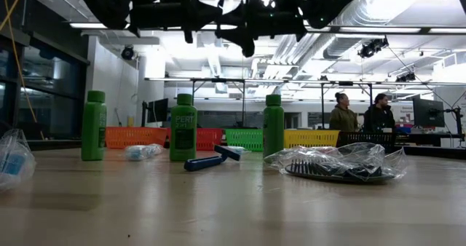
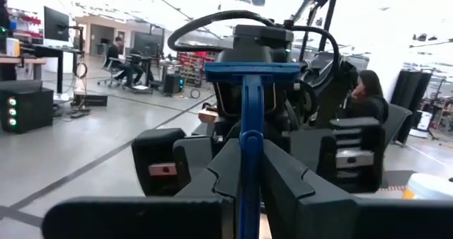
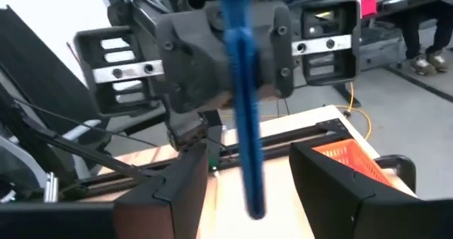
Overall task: Pick & Place Travel size toiletries
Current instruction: Put the blue razor into the black bin
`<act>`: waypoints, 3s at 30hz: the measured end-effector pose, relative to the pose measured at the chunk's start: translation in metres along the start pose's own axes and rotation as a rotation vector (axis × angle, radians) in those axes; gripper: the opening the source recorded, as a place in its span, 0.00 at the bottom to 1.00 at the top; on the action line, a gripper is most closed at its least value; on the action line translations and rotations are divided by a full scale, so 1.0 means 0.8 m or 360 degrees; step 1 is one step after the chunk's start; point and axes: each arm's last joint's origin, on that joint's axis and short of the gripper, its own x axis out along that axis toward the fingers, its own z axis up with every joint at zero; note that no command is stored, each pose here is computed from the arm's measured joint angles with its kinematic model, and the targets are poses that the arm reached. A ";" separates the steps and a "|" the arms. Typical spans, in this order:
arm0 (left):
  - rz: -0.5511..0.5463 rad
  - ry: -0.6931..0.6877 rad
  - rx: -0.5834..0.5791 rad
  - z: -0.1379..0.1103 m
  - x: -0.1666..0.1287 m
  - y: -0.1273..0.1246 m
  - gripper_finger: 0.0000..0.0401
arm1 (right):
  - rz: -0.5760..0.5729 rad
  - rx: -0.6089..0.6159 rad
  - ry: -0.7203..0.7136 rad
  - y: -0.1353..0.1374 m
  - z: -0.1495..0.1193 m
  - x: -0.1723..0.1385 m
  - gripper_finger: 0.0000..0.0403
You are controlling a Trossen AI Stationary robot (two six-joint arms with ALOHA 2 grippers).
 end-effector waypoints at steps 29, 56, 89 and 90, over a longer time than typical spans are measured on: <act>0.0016 0.0030 -0.0142 -0.003 0.002 -0.004 0.53 | -0.0081 0.0126 0.0114 -0.001 -0.002 -0.009 0.06; 0.0209 0.0176 -0.0182 0.005 -0.021 0.015 0.60 | -0.2333 0.0471 0.1587 -0.041 -0.036 -0.223 0.07; 0.0192 0.0258 -0.0224 -0.002 -0.022 0.015 0.60 | -0.1987 -0.0072 0.2457 -0.060 -0.147 -0.258 0.09; 0.0192 0.0258 -0.0224 -0.002 -0.022 0.015 0.60 | -0.1984 -0.0073 0.2460 -0.060 -0.147 -0.259 0.09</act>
